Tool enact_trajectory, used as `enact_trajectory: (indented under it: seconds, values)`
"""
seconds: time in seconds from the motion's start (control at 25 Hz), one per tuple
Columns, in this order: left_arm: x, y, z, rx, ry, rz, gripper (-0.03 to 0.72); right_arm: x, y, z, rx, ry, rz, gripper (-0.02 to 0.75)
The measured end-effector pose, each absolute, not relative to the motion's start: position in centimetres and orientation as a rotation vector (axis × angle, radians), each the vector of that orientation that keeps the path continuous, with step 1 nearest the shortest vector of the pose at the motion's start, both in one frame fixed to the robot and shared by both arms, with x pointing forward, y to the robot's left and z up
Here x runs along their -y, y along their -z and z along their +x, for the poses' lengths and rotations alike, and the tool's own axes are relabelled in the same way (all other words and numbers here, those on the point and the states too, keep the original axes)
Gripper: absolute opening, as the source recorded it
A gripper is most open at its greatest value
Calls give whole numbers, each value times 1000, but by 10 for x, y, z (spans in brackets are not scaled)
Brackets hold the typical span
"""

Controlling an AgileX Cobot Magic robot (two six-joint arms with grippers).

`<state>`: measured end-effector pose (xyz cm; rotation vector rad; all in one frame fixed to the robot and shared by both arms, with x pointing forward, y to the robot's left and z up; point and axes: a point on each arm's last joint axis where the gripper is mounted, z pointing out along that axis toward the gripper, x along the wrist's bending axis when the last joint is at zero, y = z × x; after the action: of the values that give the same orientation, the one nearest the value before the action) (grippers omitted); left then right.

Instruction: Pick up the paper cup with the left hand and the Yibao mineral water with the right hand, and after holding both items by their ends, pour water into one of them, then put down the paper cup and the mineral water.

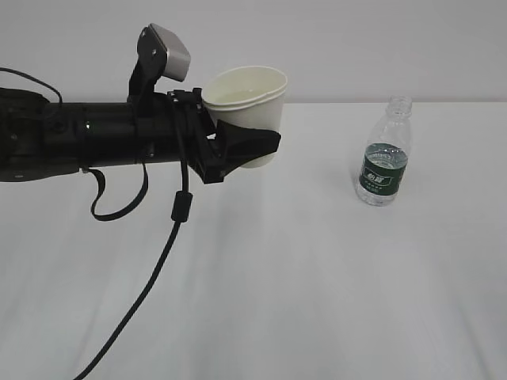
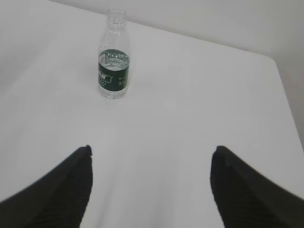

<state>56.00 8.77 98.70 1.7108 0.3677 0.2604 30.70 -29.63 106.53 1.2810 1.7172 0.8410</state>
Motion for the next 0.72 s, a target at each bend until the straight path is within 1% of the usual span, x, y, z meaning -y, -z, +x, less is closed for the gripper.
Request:
enact_trajectory:
  seconds: [0.28, 0.44, 0.72]
  values:
    - [-90, -984, 562, -400, -285, 1745, 447, 296, -1065, 307, -1717, -841, 1281, 585]
    - [-92, -981, 566, -456, -312, 1764, 447, 296, -1065, 307, -1717, -841, 1281, 585]
    - [-101, -980, 573, -521, -341, 1760, 447, 296, -1065, 307, -1719, -840, 1282, 585]
